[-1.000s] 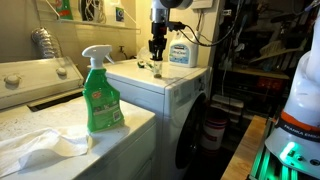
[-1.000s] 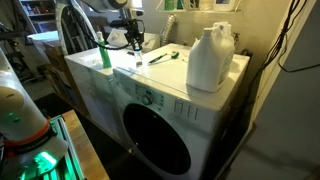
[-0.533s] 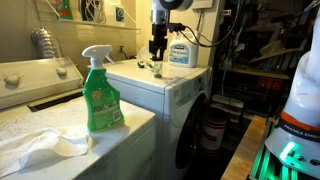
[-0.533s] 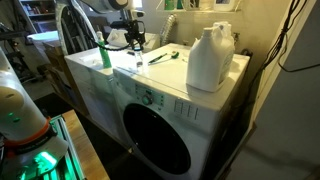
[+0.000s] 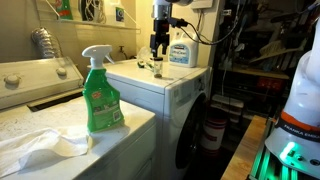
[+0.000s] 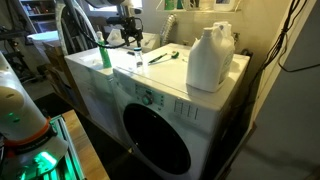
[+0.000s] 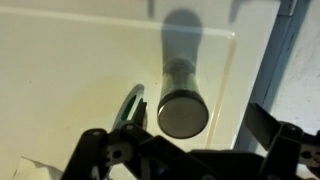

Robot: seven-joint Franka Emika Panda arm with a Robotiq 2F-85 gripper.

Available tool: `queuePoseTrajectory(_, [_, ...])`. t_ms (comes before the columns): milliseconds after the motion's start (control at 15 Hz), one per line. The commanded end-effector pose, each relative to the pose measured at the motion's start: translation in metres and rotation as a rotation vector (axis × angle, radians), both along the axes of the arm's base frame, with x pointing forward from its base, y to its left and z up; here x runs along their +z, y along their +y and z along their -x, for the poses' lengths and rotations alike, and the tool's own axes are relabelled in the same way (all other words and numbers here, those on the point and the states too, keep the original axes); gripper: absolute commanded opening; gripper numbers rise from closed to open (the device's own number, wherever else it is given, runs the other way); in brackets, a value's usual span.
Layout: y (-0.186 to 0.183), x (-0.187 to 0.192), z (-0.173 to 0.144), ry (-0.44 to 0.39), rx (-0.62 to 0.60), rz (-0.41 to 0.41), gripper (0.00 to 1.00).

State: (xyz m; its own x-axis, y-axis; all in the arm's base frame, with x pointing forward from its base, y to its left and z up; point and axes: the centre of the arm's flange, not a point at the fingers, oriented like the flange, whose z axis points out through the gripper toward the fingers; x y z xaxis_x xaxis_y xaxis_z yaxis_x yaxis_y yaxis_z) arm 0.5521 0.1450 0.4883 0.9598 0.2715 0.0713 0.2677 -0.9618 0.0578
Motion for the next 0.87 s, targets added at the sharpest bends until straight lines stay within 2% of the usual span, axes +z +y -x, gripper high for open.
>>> queuePoseTrajectory(0, [-0.016, 0.037, 0.053, 0.079, -0.025, -0.035, 1.00])
queuePoseTrajectory(133, [-0.024, 0.064, 0.073, 0.050, -0.093, -0.035, 1.00])
queuePoseTrajectory(267, [-0.035, 0.086, 0.092, 0.058, -0.152, -0.027, 1.00])
queuePoseTrajectory(467, [-0.064, 0.105, 0.116, 0.111, -0.217, -0.009, 1.00])
queuePoseTrajectory(533, [-0.043, 0.104, 0.092, 0.081, -0.169, -0.003, 1.00])
queuePoseTrajectory(800, [-0.044, 0.108, 0.094, 0.077, -0.168, -0.003, 1.00])
